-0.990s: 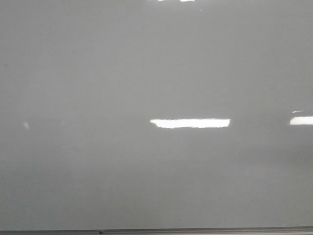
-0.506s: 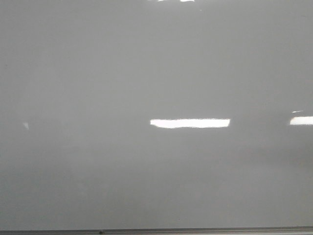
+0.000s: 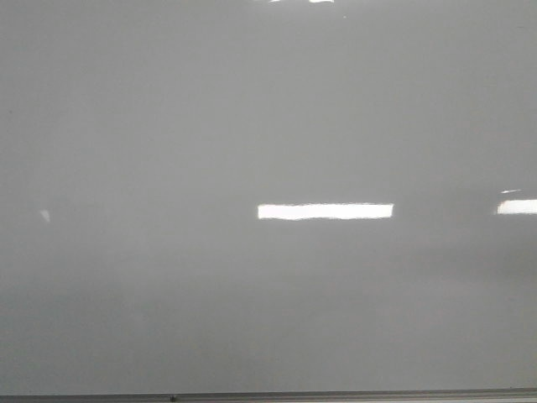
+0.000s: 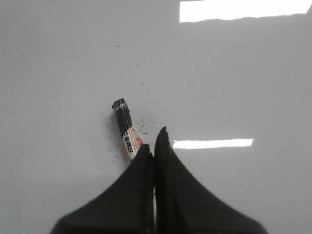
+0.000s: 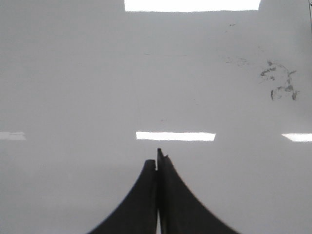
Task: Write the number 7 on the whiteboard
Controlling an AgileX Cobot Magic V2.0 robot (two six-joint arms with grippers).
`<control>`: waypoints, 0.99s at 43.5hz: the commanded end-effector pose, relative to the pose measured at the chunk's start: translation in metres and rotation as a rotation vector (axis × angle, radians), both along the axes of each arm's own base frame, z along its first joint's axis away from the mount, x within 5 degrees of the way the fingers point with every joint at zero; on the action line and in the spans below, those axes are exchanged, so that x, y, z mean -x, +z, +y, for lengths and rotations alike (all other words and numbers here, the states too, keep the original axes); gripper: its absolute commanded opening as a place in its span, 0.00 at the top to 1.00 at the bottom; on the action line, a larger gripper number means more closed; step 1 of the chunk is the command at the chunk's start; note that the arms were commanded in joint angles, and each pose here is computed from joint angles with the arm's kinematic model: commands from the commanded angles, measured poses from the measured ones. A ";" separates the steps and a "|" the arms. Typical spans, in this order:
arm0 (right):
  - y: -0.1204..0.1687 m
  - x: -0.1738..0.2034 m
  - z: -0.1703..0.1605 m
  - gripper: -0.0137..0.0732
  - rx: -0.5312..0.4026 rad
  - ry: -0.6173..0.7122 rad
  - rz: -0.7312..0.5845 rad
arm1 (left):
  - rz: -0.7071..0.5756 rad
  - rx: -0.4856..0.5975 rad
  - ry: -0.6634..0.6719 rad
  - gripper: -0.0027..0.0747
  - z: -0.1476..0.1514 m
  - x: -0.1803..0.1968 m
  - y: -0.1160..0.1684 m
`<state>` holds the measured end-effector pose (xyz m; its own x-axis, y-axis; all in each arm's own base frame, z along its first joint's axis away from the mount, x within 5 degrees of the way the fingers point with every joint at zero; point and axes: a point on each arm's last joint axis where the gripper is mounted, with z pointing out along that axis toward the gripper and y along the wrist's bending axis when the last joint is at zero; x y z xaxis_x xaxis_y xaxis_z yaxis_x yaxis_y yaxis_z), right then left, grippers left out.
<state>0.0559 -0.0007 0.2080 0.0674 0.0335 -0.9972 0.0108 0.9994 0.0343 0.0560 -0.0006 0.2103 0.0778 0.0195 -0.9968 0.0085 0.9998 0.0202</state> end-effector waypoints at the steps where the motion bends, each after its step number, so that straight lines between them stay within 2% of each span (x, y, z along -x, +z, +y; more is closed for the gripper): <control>1: 0.036 0.009 0.000 0.92 0.014 -0.001 -0.163 | -0.158 0.017 -0.011 0.99 -0.001 0.003 0.012; 6: 0.058 0.015 0.000 0.92 0.014 -0.001 -0.167 | -0.205 0.063 -0.014 0.99 0.000 0.006 0.029; 13: 0.097 0.022 0.000 0.92 0.013 -0.004 -0.150 | -0.230 0.072 -0.020 0.99 0.000 0.020 0.072; 24: 0.144 0.014 -0.001 0.92 0.011 -0.008 -0.012 | -0.212 0.051 -0.019 0.99 0.000 0.048 0.138; 33: 0.161 -0.013 -0.001 0.92 0.007 -0.012 0.234 | -0.012 0.048 -0.017 0.99 0.000 0.034 0.169; 43: 0.151 -0.046 0.003 0.92 0.015 0.032 0.453 | 0.232 0.045 -0.012 0.99 -0.001 -0.008 0.160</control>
<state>0.0894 0.0007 0.3497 -0.3903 0.0310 -0.9201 0.0062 0.9995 0.0310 0.0502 -0.0013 0.3606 -0.1515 -0.0173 -0.9883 0.0156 0.9997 -0.0199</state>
